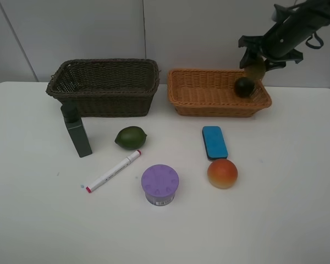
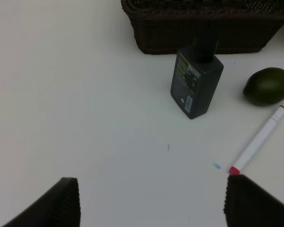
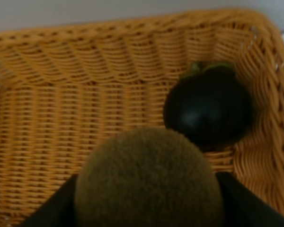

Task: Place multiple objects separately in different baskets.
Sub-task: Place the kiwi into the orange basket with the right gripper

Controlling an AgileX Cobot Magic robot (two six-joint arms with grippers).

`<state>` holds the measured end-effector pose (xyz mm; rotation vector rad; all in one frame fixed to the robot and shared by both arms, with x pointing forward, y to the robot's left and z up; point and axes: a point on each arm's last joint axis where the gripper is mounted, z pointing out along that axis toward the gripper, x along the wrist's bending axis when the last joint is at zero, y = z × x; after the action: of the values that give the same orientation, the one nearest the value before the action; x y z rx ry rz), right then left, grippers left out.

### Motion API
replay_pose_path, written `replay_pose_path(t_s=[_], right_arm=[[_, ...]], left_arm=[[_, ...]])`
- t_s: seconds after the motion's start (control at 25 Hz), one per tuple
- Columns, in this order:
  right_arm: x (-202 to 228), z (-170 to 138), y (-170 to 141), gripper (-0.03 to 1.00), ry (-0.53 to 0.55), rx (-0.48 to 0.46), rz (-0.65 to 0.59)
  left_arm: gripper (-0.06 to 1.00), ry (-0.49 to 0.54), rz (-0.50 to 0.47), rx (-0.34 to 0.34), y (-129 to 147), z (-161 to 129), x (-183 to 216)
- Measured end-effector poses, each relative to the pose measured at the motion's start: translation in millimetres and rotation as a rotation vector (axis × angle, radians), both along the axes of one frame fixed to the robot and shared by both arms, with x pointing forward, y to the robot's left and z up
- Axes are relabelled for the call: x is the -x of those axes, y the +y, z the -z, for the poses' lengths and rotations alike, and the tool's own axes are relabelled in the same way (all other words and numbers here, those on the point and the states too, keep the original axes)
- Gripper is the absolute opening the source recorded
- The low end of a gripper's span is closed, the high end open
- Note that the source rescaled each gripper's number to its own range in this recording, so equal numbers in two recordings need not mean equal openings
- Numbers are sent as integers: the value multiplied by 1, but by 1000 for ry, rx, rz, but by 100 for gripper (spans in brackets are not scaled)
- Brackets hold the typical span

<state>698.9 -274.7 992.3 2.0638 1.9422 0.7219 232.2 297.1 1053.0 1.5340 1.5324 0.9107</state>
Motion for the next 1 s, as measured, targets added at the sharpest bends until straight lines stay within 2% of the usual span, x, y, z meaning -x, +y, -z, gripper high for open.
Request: replay_pose_path(t_s=[0.24, 0.68, 1.0], right_arm=[[-6, 36, 11, 13, 64, 41, -38], [-7, 37, 17, 13, 47, 67, -62], [-3, 39, 13, 13, 88, 125, -92]], left_arm=[[82, 0, 0, 0, 0, 0, 0], [82, 0, 0, 0, 0, 0, 0], [82, 0, 0, 0, 0, 0, 0]])
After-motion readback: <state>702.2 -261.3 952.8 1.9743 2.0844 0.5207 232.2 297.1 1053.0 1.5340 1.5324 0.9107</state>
